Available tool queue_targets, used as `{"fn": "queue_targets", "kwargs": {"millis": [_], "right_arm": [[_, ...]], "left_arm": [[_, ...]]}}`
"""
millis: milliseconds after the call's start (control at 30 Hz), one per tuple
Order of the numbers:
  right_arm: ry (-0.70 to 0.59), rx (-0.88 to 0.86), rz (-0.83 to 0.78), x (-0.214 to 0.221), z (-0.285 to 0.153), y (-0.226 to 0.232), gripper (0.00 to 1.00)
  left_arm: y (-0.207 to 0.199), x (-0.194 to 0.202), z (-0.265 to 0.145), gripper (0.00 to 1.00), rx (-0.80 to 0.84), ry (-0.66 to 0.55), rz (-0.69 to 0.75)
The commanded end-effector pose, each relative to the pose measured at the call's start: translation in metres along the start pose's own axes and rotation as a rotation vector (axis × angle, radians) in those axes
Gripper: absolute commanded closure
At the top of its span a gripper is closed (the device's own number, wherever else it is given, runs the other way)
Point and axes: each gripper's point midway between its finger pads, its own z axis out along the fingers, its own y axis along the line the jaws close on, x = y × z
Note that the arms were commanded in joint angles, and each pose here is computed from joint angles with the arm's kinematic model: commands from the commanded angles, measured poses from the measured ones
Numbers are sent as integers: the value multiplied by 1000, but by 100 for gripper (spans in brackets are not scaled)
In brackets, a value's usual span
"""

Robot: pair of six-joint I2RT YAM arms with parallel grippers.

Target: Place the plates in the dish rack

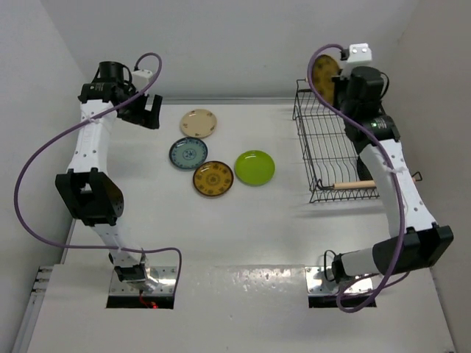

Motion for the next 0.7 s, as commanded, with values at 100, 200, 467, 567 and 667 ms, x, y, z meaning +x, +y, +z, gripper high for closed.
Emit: {"fn": "queue_targets", "kwargs": {"millis": [100, 200, 467, 567, 667], "right_arm": [[266, 348, -387, 66, -7, -116, 100], [337, 344, -432, 94, -6, -130, 100], [545, 324, -502, 173, 4, -150, 100], [601, 352, -500, 190, 7, -159, 100], [655, 357, -474, 207, 7, -160, 100]], "left_arm": [[9, 24, 21, 1, -11, 57, -41], [11, 33, 29, 1, 1, 78, -46], [11, 49, 43, 1, 47, 113, -59], [10, 52, 44, 1, 51, 121, -53], [10, 52, 44, 1, 51, 121, -53]]}}
